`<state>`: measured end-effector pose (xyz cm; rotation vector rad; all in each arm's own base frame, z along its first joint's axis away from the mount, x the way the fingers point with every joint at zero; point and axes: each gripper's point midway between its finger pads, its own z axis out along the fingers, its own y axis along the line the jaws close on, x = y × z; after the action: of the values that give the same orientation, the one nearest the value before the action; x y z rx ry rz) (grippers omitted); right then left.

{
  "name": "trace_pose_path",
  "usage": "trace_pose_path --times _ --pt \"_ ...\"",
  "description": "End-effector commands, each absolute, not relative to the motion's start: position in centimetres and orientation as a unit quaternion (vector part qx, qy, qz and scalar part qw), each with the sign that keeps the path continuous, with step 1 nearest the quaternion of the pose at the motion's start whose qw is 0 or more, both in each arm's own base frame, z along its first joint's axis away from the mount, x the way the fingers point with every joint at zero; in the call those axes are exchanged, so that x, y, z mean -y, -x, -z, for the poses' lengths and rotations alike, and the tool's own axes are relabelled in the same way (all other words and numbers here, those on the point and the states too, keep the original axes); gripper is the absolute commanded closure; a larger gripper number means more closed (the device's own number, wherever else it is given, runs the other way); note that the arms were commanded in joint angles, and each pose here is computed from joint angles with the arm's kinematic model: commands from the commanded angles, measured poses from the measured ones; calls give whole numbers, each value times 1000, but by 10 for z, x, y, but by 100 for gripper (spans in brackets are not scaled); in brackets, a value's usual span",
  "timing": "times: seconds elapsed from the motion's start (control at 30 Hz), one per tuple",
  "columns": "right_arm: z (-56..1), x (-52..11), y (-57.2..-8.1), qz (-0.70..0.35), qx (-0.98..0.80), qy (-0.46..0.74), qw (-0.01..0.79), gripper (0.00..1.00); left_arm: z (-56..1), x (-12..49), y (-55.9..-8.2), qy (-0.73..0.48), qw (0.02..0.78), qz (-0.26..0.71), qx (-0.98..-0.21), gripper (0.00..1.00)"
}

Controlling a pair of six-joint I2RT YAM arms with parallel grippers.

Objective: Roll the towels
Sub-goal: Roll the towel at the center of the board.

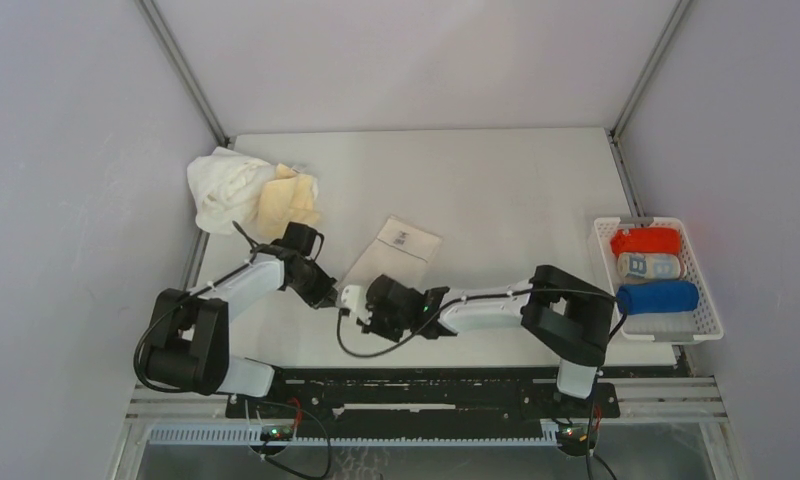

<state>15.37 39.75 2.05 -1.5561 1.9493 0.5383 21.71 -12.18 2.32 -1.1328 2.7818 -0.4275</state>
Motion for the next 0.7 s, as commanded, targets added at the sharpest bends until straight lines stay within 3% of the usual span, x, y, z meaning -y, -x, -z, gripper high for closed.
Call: trace_pose_path --times 0.0,0.3,0.67 --pt "-61 -404 -141 -365 -740 521 218 100 -43 126 -246 372 82 165 -910 97" --pt "-91 -391 -177 -569 -737 352 101 100 -42 126 -254 369 77 164 -912 95" --pt "-47 -372 -196 -556 -787 265 31 100 -45 125 -271 357 83 154 -917 92"
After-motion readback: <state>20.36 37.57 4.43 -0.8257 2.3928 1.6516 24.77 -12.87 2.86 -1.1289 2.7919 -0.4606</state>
